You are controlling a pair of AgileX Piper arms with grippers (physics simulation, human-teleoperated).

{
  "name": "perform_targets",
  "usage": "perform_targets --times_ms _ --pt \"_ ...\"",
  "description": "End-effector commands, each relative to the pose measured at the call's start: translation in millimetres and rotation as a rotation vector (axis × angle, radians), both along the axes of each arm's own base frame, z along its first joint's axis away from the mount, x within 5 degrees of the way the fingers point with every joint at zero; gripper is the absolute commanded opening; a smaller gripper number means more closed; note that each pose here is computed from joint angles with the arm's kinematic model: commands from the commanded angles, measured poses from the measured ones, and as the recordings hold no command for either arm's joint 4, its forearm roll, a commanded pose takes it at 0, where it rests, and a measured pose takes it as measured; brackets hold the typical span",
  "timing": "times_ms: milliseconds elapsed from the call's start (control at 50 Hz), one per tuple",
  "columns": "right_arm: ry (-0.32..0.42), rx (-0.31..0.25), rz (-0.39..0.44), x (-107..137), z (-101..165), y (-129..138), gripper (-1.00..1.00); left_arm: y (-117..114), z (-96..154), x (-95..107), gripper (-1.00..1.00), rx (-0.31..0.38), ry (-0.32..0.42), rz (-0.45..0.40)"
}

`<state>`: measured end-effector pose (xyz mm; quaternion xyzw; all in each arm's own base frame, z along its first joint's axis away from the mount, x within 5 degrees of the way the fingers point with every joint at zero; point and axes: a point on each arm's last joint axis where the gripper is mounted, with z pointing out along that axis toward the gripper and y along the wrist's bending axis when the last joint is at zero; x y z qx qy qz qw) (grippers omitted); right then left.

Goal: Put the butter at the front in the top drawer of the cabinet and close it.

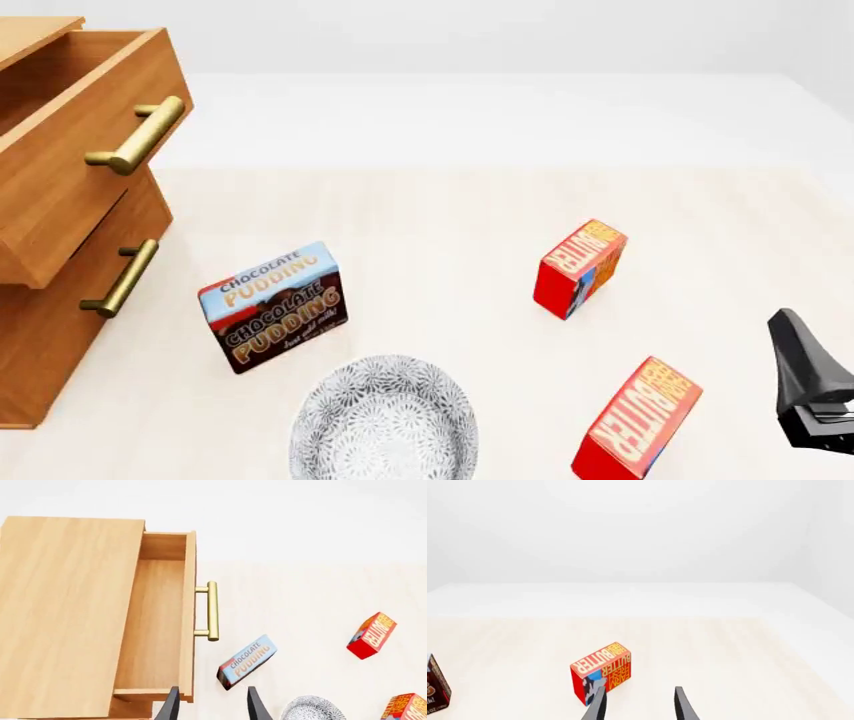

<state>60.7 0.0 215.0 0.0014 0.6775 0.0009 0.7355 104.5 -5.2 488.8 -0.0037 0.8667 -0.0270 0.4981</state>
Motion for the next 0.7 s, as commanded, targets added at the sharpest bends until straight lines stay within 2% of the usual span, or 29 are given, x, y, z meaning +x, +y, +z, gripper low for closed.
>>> perform_targets --times_ms 20,220,700 --pt "-0.001 -0.001 0.0 -1 0 0 1.0 -1 -2 13 1.0 -0.034 0.048 0.017" --pt "-0.001 -0.001 0.0 -1 0 0 1.0 1 -7 23 1.0 -0.041 0.083 0.045" --pt "-0.001 -0.001 0.0 -1 0 0 1.0 7 -6 39 1.0 -0.054 0.1 0.098"
